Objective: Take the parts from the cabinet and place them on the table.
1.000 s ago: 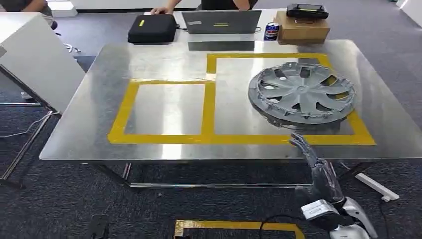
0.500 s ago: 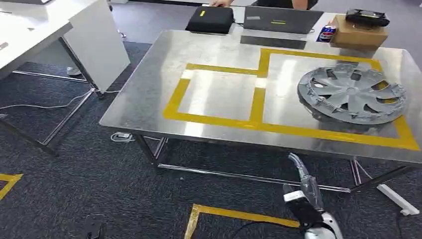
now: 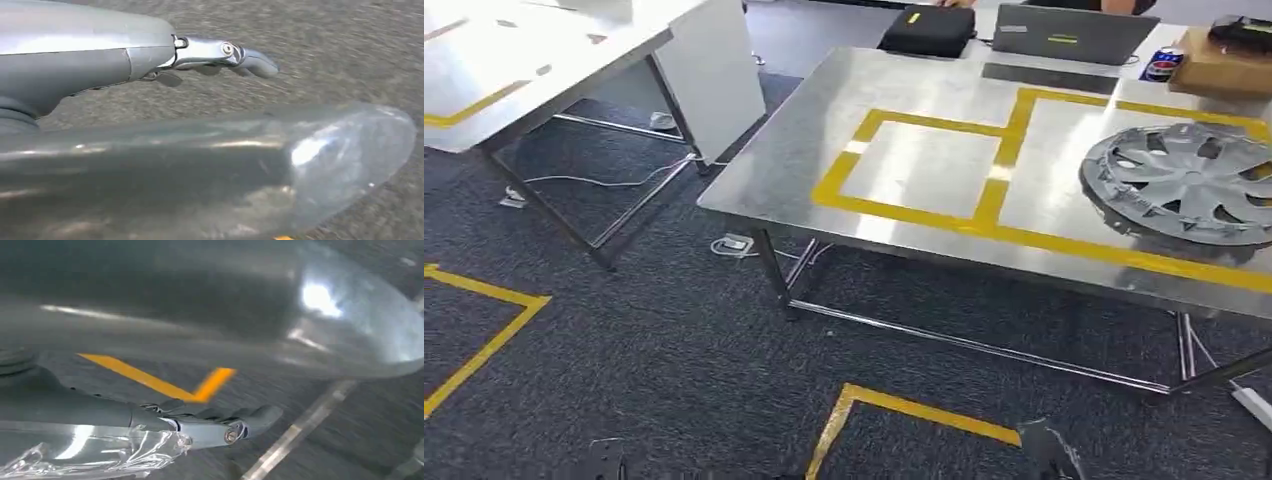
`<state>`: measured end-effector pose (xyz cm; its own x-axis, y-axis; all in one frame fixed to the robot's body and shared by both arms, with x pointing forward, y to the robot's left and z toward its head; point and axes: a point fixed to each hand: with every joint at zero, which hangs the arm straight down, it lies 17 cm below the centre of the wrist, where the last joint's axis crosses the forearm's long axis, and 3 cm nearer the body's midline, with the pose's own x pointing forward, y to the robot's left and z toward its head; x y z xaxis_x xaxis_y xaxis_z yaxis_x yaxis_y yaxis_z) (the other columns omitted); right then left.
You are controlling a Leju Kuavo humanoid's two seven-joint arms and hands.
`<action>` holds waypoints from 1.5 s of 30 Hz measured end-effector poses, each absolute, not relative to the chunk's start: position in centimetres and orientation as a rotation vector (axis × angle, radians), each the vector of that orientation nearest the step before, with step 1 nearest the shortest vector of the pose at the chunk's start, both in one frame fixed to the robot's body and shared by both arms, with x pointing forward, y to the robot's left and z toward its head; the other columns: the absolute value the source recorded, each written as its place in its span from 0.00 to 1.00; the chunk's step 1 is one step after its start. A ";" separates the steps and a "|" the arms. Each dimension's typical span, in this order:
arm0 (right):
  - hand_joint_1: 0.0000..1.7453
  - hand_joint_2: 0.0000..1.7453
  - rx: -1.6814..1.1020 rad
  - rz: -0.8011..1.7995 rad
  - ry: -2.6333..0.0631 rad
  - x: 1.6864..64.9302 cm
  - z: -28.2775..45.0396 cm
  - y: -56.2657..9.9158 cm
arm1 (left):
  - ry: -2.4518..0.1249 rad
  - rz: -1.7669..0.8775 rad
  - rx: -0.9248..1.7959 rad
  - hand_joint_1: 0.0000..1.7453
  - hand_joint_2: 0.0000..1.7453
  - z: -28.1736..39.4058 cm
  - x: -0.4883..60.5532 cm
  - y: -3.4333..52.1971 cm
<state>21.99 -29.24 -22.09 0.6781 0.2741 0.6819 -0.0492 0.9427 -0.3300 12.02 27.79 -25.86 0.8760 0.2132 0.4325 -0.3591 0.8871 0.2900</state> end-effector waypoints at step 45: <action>0.00 0.00 -0.345 0.486 -0.345 10.4 -27.1 -28.1 | -0.371 0.269 0.376 0.00 0.00 -26.1 11.5 27.5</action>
<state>10.43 -28.08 -27.11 0.8293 0.5057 0.2378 -0.3912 0.8292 -0.3992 11.47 27.53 -26.08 0.8981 0.1855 0.3987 -0.3209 0.8963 0.3059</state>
